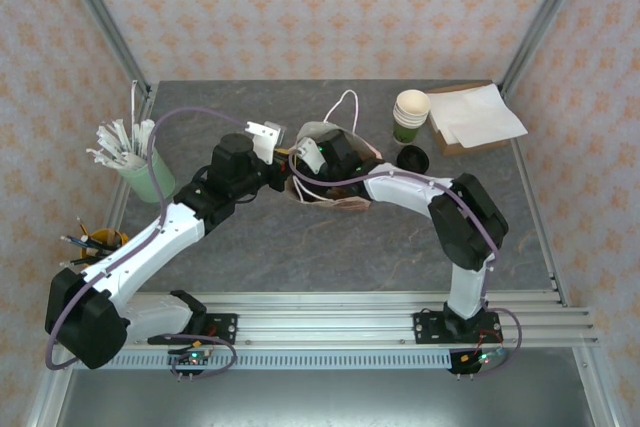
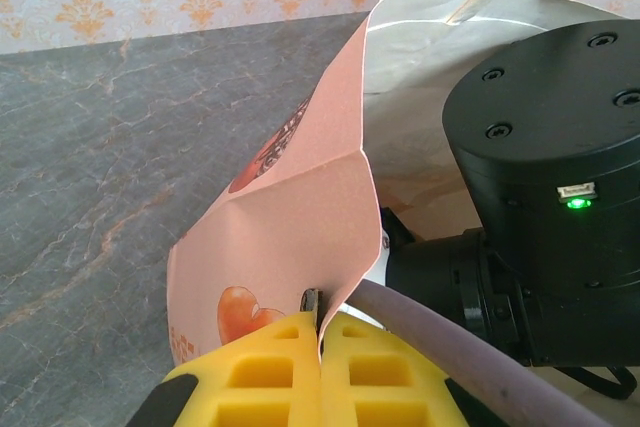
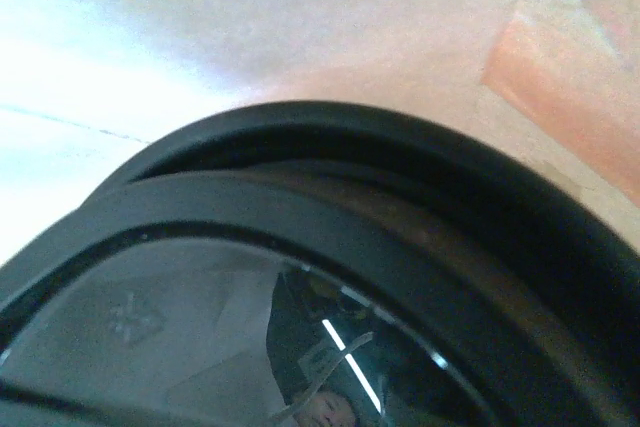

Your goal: Pack the takeout coffee

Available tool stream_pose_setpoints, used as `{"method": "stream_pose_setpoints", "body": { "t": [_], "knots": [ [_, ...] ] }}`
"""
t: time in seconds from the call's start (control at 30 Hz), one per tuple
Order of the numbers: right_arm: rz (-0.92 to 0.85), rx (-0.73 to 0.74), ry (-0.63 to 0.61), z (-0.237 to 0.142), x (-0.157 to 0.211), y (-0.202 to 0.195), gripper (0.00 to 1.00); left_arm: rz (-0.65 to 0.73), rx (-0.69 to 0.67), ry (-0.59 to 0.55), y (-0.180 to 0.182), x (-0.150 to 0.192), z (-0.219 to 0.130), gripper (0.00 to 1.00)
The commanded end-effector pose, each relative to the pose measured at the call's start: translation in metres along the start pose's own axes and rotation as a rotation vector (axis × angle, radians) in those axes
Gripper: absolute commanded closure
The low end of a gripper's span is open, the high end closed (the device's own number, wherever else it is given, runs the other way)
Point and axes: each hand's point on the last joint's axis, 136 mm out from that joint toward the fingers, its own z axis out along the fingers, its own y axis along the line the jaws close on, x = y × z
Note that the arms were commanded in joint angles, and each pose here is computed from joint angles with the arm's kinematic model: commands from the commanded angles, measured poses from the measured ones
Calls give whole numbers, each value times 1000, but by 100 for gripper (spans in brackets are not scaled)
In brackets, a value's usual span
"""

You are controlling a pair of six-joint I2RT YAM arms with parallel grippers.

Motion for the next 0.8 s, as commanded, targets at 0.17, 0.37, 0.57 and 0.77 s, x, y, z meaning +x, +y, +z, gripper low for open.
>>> {"method": "stream_pose_setpoints", "body": {
  "t": [0.17,0.37,0.57,0.77],
  "knots": [
    [-83,29,-77,-32,-37,-7,1,41,-17,20,1,-1,-2,100],
    [-147,37,-78,-41,-44,-6,0,43,-14,20,0,-3,-1,100],
    [-148,23,-73,-42,-43,-2,7,44,-14,19,1,-4,0,100],
    [-154,23,-69,-43,-43,-2,10,45,-11,23,1,-4,-1,100]
  ]
}}
